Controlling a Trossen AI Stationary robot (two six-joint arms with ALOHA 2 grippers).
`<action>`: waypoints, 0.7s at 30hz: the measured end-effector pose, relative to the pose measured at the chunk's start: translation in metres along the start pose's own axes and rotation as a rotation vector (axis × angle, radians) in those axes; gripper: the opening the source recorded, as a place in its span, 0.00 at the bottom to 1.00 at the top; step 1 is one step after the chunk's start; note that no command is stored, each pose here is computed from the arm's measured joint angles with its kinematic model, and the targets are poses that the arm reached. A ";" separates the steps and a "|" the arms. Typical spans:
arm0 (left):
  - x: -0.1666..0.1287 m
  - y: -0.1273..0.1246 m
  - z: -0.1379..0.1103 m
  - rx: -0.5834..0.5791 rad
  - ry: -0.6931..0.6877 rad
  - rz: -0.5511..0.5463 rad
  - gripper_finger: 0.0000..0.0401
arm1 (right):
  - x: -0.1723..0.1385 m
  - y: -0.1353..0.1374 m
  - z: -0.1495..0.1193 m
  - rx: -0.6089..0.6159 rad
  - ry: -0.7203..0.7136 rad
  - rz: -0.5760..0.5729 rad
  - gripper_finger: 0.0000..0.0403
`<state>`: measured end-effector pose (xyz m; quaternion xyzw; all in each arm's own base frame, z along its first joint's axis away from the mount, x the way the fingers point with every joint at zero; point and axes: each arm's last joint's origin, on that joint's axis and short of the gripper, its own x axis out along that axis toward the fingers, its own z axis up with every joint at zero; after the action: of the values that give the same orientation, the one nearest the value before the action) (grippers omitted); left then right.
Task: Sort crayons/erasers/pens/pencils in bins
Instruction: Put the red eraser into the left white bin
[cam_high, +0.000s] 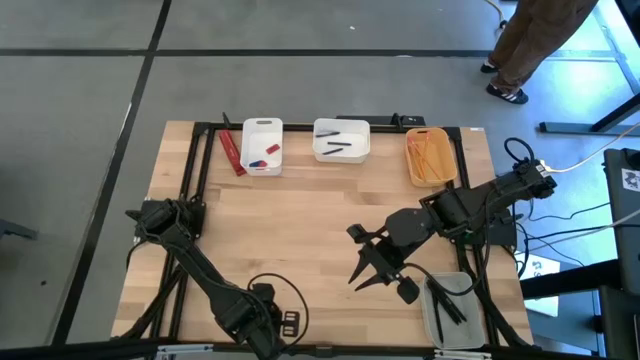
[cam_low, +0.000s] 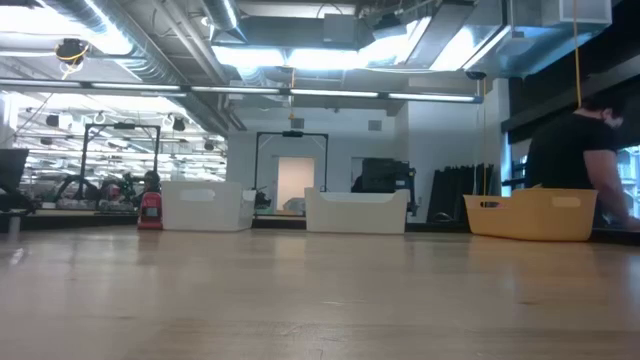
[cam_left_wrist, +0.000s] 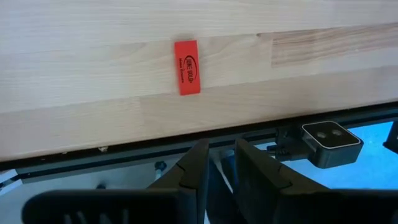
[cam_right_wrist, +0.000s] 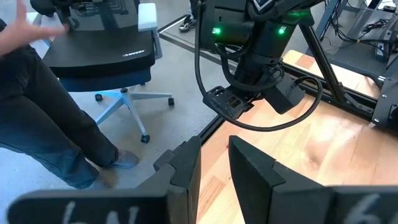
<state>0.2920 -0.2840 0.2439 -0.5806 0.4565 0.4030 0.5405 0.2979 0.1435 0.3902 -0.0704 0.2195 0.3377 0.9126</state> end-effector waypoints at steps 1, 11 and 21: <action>0.000 0.000 0.000 -0.001 0.000 0.000 0.18 | 0.000 0.000 0.000 0.000 0.000 0.000 0.21; 0.000 0.000 -0.001 -0.019 0.019 0.008 0.18 | 0.000 0.000 0.000 0.000 0.000 0.000 0.21; 0.001 -0.001 0.000 -0.030 0.020 0.014 0.29 | 0.000 0.000 0.000 0.000 0.000 -0.001 0.21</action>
<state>0.2935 -0.2840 0.2428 -0.5892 0.4601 0.4078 0.5243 0.2979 0.1434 0.3901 -0.0705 0.2196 0.3373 0.9127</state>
